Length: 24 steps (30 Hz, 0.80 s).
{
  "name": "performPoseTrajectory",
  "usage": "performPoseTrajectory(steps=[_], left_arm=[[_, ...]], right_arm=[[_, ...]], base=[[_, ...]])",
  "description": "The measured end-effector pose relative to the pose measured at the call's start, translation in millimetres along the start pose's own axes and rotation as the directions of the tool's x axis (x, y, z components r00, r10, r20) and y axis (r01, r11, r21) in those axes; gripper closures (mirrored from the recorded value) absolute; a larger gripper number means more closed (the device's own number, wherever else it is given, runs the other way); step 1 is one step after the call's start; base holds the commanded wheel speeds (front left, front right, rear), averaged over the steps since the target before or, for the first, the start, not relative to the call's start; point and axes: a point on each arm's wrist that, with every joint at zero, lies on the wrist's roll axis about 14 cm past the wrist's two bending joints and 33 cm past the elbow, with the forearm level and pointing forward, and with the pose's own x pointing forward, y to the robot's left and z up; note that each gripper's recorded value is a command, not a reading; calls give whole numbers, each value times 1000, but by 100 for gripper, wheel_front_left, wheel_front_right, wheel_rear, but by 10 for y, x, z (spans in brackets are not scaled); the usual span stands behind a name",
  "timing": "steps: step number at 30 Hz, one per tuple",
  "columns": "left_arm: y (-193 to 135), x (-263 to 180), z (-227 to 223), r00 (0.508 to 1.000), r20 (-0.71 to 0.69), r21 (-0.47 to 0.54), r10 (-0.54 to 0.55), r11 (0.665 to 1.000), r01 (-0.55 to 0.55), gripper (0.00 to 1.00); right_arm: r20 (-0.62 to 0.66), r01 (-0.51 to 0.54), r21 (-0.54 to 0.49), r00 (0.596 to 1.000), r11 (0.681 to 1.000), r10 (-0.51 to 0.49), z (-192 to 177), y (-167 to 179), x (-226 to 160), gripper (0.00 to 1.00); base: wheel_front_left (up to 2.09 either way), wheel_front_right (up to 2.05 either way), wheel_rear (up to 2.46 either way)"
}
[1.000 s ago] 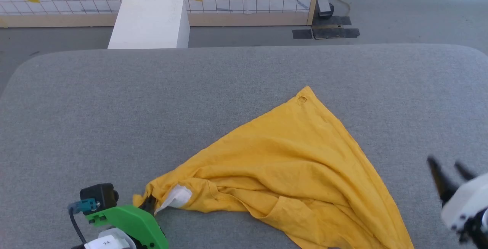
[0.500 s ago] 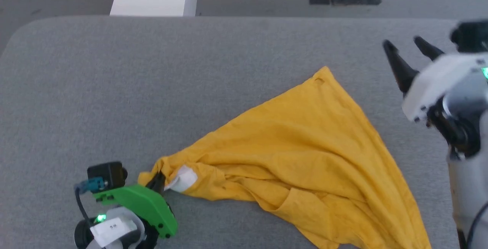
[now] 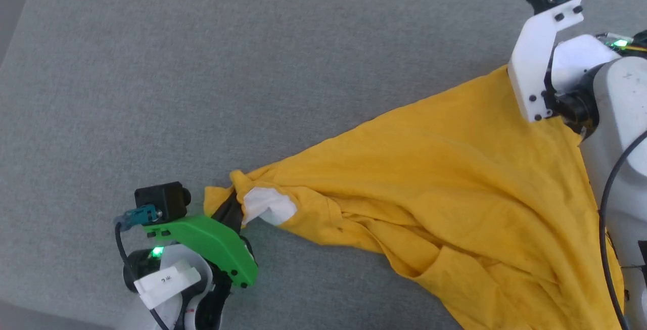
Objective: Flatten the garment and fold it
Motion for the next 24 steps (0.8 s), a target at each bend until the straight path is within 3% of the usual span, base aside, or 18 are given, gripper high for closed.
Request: performPoseTrajectory(steps=[8,9,10,14,18,24], left_arm=[[138,85,-55,999,-9,-13,42,999,-42,100],[145,83,-59,999,-9,-13,44,999,-44,100],[145,79,-57,999,-8,-13,43,999,-44,100],[148,46,-33,999,1,-9,42,999,-42,100],[150,-33,19,999,18,3,37,999,-37,100],[102,-249,78,999,42,20,18,1000,-19,100]], right_arm=[[-131,-64,-55,990,996,56,-150,187,328,0],[-136,-72,-45,989,996,65,-148,191,321,54],[-134,-80,-35,988,996,75,-138,198,306,100],[-91,-103,-6,991,995,102,-83,215,214,100],[60,-131,95,990,987,126,57,136,-17,100],[324,-184,258,941,948,95,184,-136,-716,100]], base=[[0,0,0],[0,0,0],[0,0,0],[0,0,0],[0,0,0],[0,0,0]])
